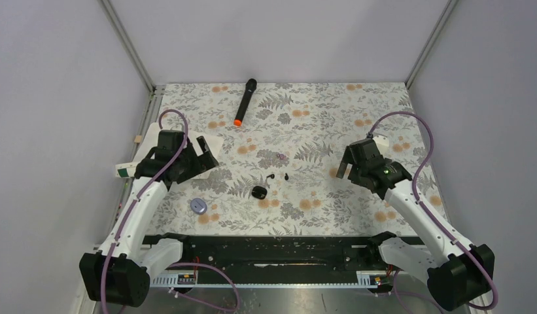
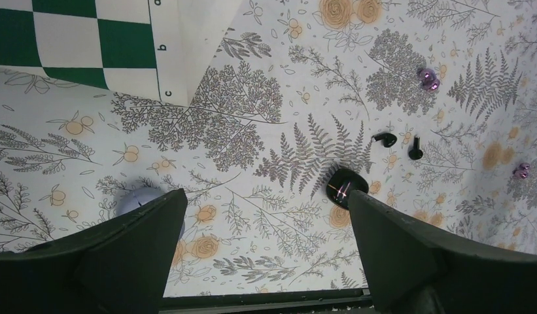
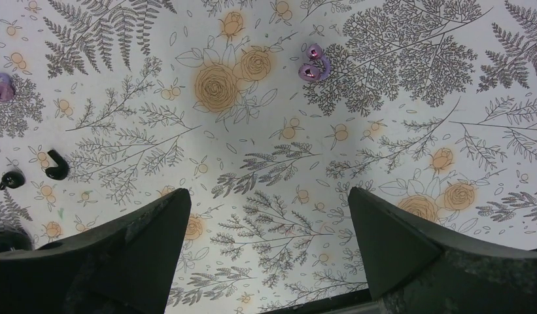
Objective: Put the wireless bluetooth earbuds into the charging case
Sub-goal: Pick up the charging case from the center of the board.
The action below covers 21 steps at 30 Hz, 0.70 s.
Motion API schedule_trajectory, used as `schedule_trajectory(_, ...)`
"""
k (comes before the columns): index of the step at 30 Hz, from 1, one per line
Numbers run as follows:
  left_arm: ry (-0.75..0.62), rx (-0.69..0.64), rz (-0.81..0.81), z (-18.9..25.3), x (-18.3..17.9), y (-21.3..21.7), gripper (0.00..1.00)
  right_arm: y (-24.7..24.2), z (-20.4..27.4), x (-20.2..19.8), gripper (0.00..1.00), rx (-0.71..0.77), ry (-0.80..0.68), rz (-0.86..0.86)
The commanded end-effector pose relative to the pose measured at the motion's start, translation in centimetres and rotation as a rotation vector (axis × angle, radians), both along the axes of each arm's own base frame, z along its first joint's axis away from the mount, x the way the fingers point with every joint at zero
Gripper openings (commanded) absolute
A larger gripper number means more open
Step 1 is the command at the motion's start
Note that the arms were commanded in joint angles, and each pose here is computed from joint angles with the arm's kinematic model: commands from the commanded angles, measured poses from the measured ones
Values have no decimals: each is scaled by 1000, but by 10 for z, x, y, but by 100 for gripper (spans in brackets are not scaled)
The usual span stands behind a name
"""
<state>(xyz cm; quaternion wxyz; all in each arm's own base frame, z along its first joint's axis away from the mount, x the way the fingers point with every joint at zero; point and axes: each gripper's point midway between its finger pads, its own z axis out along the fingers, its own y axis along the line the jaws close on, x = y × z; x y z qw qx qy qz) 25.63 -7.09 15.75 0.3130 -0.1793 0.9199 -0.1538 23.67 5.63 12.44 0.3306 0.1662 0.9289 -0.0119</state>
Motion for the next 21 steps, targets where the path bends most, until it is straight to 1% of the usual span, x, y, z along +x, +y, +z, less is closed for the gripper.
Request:
schedule_trajectory(1, -15, -14, -17, 0, -2, -2, 99, -1, 17, 10, 99, 16, -70, -35)
schedule_trajectory(5, 3, -4, 25, -6, -5, 3, 99, 7, 20, 11, 100, 67, -113, -1)
schedule_trajectory(9, 59, 70, 185, -21, -13, 28, 99, 22, 25, 12, 99, 149, -175, 59)
schedule_trajectory(12, 131, 87, 261, -33, -22, 35, 99, 32, 31, 11, 99, 211, -228, 107)
schedule_trajectory(13, 176, 95, 289, -39, -30, 38, 99, 35, 32, 11, 99, 226, -244, 121)
schedule_trajectory(16, 273, 122, 428, -55, -49, 50, 99, 41, 37, 12, 99, 260, -276, 143)
schedule_trajectory(18, 296, 108, 510, -65, -60, 53, 98, 41, 37, 10, 99, 267, -272, 141)
schedule_trajectory(21, 309, 78, 579, -78, -71, 54, 96, 42, 35, 6, 100, 276, -260, 141)
